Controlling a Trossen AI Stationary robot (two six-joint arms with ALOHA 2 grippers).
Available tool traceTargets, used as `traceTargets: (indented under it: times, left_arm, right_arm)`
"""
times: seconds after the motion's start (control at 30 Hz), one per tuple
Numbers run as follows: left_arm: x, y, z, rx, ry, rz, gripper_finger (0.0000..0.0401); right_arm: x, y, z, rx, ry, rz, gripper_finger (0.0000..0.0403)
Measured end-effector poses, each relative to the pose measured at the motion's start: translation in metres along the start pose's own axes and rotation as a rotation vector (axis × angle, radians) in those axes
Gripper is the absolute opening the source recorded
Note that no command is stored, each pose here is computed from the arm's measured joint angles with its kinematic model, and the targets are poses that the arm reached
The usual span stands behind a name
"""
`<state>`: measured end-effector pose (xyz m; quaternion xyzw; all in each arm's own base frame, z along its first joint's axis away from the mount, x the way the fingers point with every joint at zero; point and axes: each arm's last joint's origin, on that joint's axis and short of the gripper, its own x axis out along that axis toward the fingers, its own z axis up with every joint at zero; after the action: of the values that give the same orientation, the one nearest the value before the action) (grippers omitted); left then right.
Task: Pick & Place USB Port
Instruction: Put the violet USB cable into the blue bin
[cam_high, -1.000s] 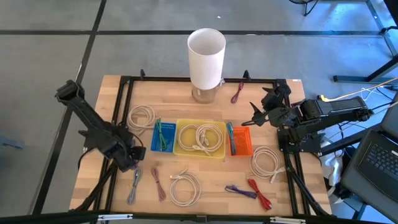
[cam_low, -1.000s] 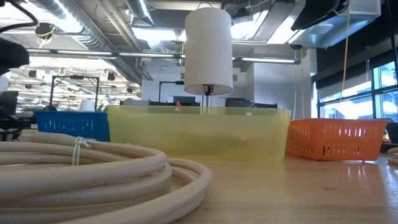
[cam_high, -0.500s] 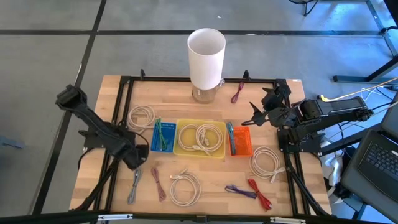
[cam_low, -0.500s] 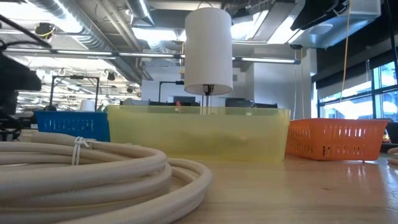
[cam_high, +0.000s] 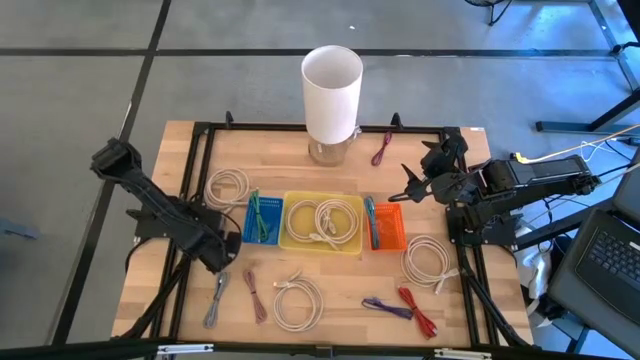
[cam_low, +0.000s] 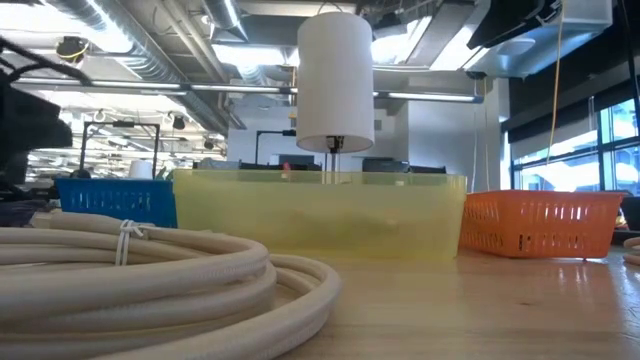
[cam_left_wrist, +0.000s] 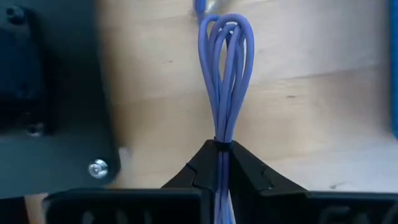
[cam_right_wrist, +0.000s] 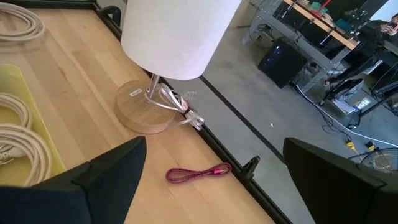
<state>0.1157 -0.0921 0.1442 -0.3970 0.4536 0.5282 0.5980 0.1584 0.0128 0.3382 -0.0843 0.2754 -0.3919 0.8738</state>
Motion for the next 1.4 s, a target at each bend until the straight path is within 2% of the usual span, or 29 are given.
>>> traceTargets:
  times: [0.17, 0.27, 0.43, 0.57, 0.77, 1.1, 1.4]
  left_arm:
    - [-0.017, -0.003, 0.004, 0.041, -0.018, -0.055, 0.0014]
    - [-0.037, -0.007, 0.01, 0.094, -0.104, -0.127, 0.0012]
    - [-0.074, -0.012, 0.027, 0.148, -0.341, -0.281, 0.0013]
    - [-0.087, -0.021, 0.04, 0.153, -0.567, -0.405, 0.0012]
    - [-0.082, -0.039, 0.059, 0.149, -0.614, -0.356, 0.0012]
    - [-0.076, -0.07, 0.086, 0.155, -0.639, -0.356, 0.0012]
    - [-0.042, -0.098, 0.077, 0.11, -0.549, -0.274, 0.0012]
  right_arm:
    - [0.0, 0.0, 0.0, 0.001, -0.001, -0.003, 0.038]
    - [0.0, 0.0, 0.0, 0.002, -0.001, -0.003, 0.038]
    - [0.0, 0.0, 0.001, 0.012, -0.005, -0.002, 0.0381]
    - [0.0, 0.001, 0.002, 0.025, -0.013, 0.001, 0.0381]
    - [0.0, 0.001, 0.002, 0.031, -0.016, 0.002, 0.0381]
    - [0.0, 0.001, 0.002, 0.031, -0.016, 0.003, 0.0381]
    - [0.0, 0.0, 0.001, 0.013, -0.009, 0.0, 0.0381]
